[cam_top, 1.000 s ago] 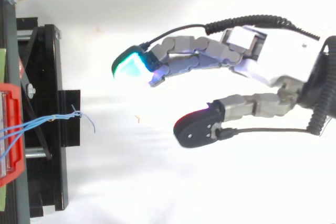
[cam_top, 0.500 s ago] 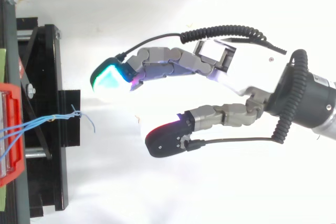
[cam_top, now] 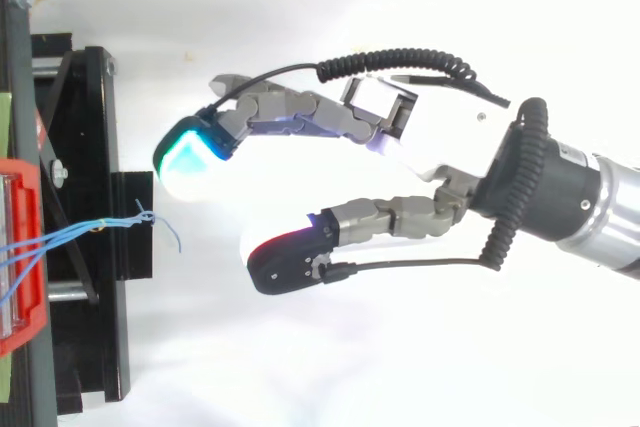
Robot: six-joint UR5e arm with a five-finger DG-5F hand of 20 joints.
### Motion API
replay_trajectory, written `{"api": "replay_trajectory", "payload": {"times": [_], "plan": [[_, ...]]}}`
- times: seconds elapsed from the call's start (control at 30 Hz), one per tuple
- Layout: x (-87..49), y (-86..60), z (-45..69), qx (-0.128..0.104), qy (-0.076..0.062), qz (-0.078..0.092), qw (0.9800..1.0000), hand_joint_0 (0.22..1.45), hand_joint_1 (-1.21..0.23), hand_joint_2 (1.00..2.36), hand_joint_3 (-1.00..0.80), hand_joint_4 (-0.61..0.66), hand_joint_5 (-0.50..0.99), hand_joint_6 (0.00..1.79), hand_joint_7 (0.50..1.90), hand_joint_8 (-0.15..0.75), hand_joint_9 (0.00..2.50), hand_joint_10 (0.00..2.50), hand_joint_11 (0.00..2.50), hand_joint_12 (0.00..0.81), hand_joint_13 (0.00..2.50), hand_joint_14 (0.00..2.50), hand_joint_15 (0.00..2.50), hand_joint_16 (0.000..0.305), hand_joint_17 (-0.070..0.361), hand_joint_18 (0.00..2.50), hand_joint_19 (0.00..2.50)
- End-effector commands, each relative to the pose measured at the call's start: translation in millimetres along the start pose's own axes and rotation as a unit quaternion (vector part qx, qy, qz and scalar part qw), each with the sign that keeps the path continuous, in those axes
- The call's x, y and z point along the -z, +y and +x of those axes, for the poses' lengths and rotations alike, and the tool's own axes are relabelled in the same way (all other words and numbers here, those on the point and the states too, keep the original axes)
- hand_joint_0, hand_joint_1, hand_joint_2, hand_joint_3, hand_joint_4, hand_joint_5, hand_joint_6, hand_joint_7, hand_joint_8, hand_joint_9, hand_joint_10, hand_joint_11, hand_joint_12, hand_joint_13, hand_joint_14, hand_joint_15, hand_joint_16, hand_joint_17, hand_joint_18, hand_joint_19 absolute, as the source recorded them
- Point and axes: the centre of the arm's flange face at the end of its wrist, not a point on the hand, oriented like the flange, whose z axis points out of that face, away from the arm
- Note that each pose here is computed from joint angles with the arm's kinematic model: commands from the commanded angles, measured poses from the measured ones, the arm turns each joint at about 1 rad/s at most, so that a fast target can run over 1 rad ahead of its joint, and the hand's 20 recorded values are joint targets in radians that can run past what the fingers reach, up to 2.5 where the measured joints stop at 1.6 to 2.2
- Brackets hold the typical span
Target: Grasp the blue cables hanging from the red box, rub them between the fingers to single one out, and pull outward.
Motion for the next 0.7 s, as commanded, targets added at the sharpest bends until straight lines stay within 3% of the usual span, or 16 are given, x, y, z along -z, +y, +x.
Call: {"api": "replay_trajectory", "payload": {"times": [0.0,0.1,0.2,0.37,0.5,0.67], "plan": [[-9.6,-11.8,9.1,0.000,0.000,-0.004,1.0000,0.49,-0.63,1.00,-0.46,0.22,-0.21,0.50,0.79,0.253,0.23,0.00,0.15,0.355,0.04,0.01,0.16,0.048,0.109,0.00,0.14],[-18.2,-21.8,15.9,-0.009,-0.001,-0.004,0.9999,0.49,-0.63,1.00,-0.45,0.22,-0.21,0.50,0.79,0.254,0.24,0.00,0.14,0.355,0.04,0.01,0.16,0.048,0.109,0.00,0.14],[-24.7,-12.7,16.4,-0.017,-0.005,-0.006,0.9998,0.49,-0.63,1.00,-0.45,0.23,-0.21,0.50,0.79,0.255,0.25,0.00,0.14,0.355,0.04,0.01,0.15,0.048,0.109,0.00,0.13],[-29.2,-5.5,14.1,-0.008,-0.002,0.006,0.9999,0.50,-0.62,1.00,-0.45,0.23,-0.20,0.50,0.78,0.252,0.28,0.00,0.13,0.349,0.05,0.01,0.15,0.048,0.108,0.00,0.13],[-30.7,-10.7,14.9,-0.001,-0.003,0.002,1.0000,0.51,-0.62,1.00,-0.45,0.23,-0.20,0.50,0.78,0.249,0.29,0.00,0.13,0.345,0.05,0.01,0.14,0.047,0.106,0.00,0.13],[-39.4,-15.8,20.8,0.009,-0.011,-0.030,0.9995,0.51,-0.62,1.00,-0.44,0.23,-0.19,0.50,0.78,0.252,0.32,0.00,0.14,0.341,0.07,0.00,0.14,0.046,0.103,0.00,0.12]]}}
